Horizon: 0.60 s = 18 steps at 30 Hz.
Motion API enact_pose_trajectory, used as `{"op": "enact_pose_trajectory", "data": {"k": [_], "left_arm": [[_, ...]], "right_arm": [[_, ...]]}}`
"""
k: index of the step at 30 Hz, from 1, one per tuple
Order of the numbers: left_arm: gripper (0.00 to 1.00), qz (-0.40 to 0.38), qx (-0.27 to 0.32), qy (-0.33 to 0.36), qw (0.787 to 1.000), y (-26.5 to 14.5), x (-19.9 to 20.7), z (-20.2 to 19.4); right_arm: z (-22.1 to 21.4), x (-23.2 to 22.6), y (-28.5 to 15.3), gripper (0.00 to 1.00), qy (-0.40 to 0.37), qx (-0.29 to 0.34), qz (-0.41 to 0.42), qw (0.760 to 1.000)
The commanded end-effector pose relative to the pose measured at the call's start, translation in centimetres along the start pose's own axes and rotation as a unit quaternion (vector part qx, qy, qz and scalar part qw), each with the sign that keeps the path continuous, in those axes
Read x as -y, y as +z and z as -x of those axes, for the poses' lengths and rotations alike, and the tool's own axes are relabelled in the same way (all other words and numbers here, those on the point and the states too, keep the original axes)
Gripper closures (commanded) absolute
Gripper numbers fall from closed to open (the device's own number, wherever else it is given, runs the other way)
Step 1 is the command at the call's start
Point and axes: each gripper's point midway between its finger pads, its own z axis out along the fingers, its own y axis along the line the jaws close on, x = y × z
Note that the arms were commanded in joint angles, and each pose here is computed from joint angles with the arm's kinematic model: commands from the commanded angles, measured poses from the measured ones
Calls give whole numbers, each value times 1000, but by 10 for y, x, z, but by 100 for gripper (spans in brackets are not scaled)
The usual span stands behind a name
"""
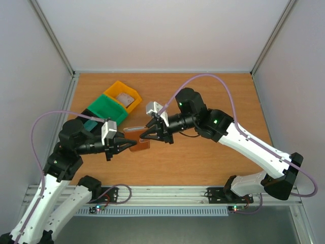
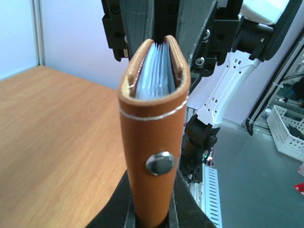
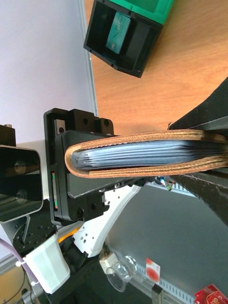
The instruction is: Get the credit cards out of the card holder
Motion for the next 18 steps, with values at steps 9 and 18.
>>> {"op": "enact_pose_trajectory", "data": {"k": [9,18], "left_arm": [[100,308,10,-136,941,-25,-111,-10],[100,329,31,-173,928,-28,-121,-12]], "right_arm": [[22,119,-78,53,59,34,-438,896],[12,103,7,58,67,8,-382,922]]}}
